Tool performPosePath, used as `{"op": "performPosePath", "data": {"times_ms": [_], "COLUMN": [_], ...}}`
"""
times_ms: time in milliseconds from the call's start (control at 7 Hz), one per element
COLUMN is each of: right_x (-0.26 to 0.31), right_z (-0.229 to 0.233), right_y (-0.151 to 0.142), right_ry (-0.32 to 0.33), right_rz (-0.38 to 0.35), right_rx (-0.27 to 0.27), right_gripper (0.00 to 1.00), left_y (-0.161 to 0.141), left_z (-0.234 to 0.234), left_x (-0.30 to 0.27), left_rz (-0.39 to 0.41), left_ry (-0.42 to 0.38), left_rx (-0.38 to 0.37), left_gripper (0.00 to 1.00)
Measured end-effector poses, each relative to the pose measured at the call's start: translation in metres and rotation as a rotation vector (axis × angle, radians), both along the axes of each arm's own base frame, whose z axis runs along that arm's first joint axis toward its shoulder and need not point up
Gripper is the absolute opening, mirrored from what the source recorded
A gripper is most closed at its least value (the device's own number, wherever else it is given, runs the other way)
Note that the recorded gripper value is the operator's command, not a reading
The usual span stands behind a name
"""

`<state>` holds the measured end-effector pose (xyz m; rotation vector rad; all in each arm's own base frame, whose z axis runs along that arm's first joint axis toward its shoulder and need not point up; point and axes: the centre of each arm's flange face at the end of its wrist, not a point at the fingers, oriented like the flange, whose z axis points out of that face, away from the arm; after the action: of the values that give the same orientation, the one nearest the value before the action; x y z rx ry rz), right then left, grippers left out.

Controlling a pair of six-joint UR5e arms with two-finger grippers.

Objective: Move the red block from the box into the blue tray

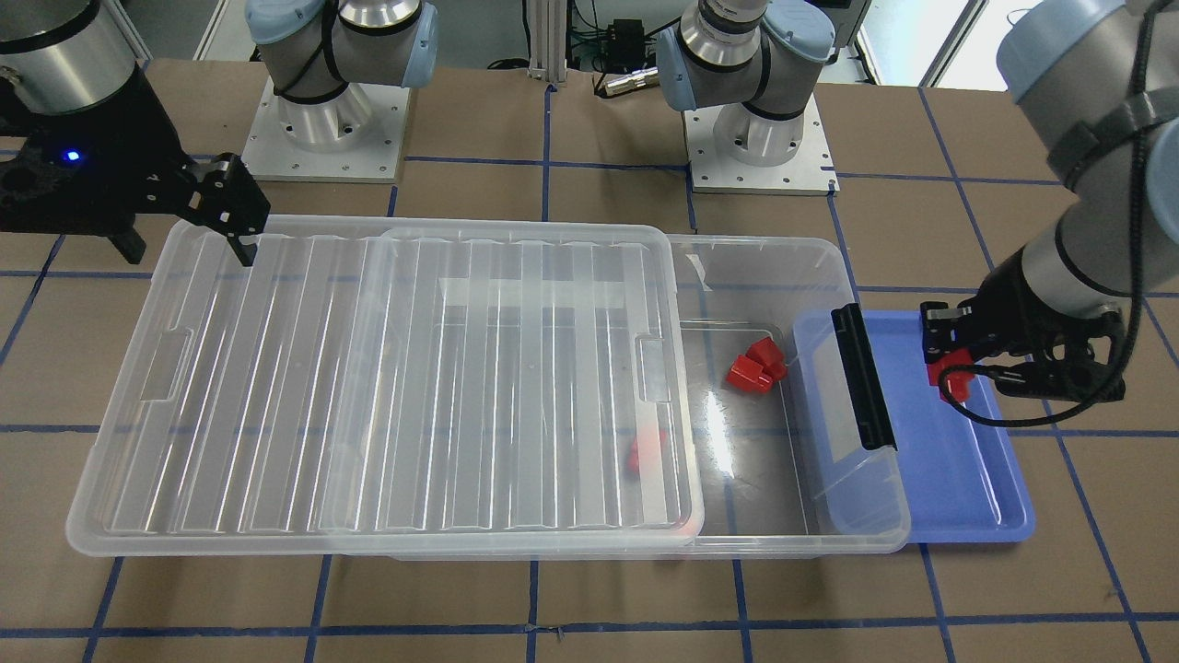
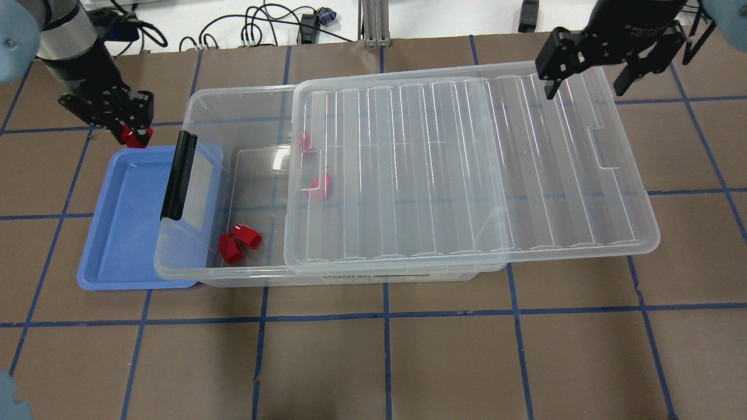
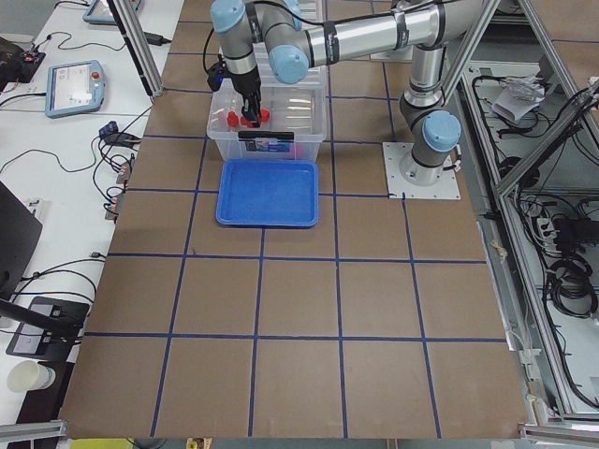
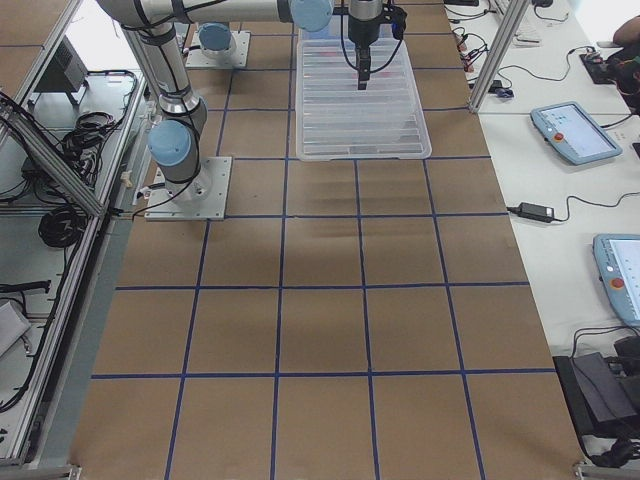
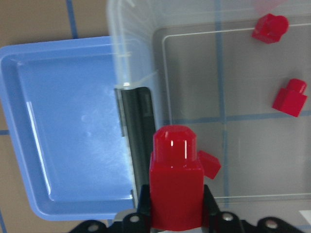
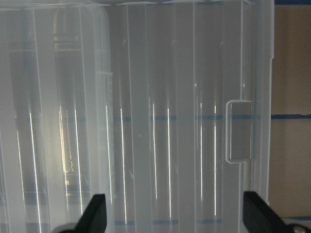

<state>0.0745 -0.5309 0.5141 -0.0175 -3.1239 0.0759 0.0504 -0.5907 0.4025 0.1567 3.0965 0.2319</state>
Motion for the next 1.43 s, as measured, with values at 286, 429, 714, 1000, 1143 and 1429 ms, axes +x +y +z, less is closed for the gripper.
{"op": "performPosePath", "data": {"times_ms": [286, 429, 714, 1000, 1143, 1429], "right_x": [-0.070, -0.107, -0.166, -0.189, -0.191, -0.191], "right_z": [-0.013, -0.029, -0.071, -0.116, -0.130, -0.147], "right_y": [-0.003, 0.001, 0.013, 0.027, 0.028, 0.025], "right_ry": [0.003, -0.001, -0.007, 0.002, 0.005, 0.004], "right_rz": [0.003, 0.008, -0.002, 0.011, 0.012, 0.006], "right_rx": [0.036, 0.063, 0.080, 0.051, 0.038, 0.024], "right_gripper": [1.00, 1.00, 1.00, 1.00, 1.00, 1.00], "left_y": [0.004, 0.010, 0.029, 0.031, 0.028, 0.011], "left_z": [-0.062, -0.103, -0.163, -0.187, -0.180, -0.116], "left_x": [0.056, 0.075, 0.093, 0.096, 0.095, 0.066], "left_rz": [-0.055, -0.073, -0.048, -0.034, -0.037, -0.049], "left_ry": [0.045, 0.036, 0.076, 0.109, 0.103, 0.078], "left_rx": [-0.037, -0.078, -0.098, -0.085, -0.092, -0.062], "left_gripper": [0.00, 0.00, 0.31, 1.00, 1.00, 1.00]}}
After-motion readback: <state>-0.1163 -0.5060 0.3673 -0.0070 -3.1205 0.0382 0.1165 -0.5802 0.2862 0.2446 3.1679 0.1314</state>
